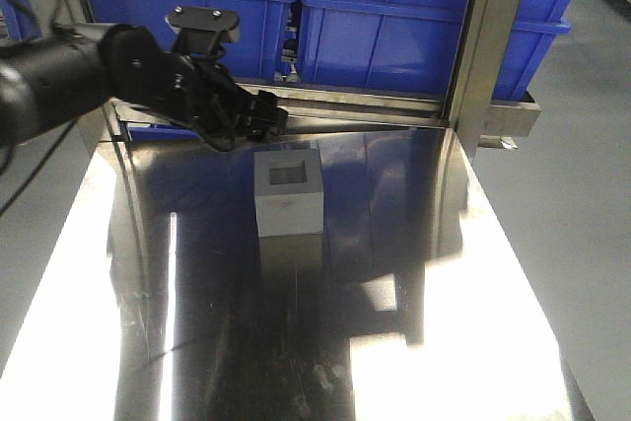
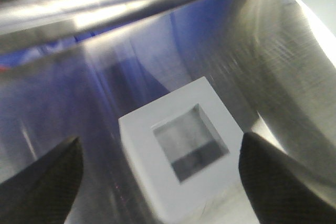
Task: Sort gray base to blue bin
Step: 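Reach the left gripper down over the gray foam block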
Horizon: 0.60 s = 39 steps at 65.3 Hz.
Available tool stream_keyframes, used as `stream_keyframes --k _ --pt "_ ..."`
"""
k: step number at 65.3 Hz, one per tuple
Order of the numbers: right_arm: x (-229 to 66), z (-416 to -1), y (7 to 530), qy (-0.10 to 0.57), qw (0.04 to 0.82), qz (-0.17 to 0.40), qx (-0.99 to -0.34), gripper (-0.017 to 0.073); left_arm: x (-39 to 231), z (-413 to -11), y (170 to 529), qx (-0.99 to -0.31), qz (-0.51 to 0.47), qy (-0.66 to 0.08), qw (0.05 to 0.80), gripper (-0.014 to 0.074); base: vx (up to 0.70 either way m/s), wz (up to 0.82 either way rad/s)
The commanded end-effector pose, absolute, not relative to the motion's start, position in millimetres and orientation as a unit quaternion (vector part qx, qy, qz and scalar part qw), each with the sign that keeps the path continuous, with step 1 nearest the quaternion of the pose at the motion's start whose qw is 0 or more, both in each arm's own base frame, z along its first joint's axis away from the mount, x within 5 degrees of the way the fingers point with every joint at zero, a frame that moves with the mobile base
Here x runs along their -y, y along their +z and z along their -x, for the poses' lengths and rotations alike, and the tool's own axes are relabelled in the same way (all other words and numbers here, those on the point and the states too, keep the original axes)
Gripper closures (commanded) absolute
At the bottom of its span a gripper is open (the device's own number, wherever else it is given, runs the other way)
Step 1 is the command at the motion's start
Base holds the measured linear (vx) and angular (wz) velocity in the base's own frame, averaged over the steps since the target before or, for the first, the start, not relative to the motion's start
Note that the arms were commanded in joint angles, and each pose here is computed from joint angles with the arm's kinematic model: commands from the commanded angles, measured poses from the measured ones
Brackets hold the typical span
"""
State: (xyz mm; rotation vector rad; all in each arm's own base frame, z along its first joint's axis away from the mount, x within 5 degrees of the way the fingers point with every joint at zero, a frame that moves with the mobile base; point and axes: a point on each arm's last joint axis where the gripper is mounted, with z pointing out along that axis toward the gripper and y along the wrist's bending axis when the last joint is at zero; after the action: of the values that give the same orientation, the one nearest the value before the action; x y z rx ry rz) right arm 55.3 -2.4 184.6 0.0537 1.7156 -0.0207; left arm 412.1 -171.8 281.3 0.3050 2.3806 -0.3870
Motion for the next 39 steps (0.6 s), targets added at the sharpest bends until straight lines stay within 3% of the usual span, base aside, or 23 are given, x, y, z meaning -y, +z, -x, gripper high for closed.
stream_keyframes --k 1,39 --pt "2.6 -56.1 190.9 -0.016 0.681 -0.017 -0.732 0.0564 178.5 -423.1 307.3 -0.901 -0.089 -0.173 0.388 0.0007 0.00 0.00" --pt "2.6 -56.1 190.9 -0.016 0.681 -0.017 -0.732 0.0564 187.4 -455.0 248.0 -0.938 -0.052 -0.150 0.308 0.0007 0.00 0.00"
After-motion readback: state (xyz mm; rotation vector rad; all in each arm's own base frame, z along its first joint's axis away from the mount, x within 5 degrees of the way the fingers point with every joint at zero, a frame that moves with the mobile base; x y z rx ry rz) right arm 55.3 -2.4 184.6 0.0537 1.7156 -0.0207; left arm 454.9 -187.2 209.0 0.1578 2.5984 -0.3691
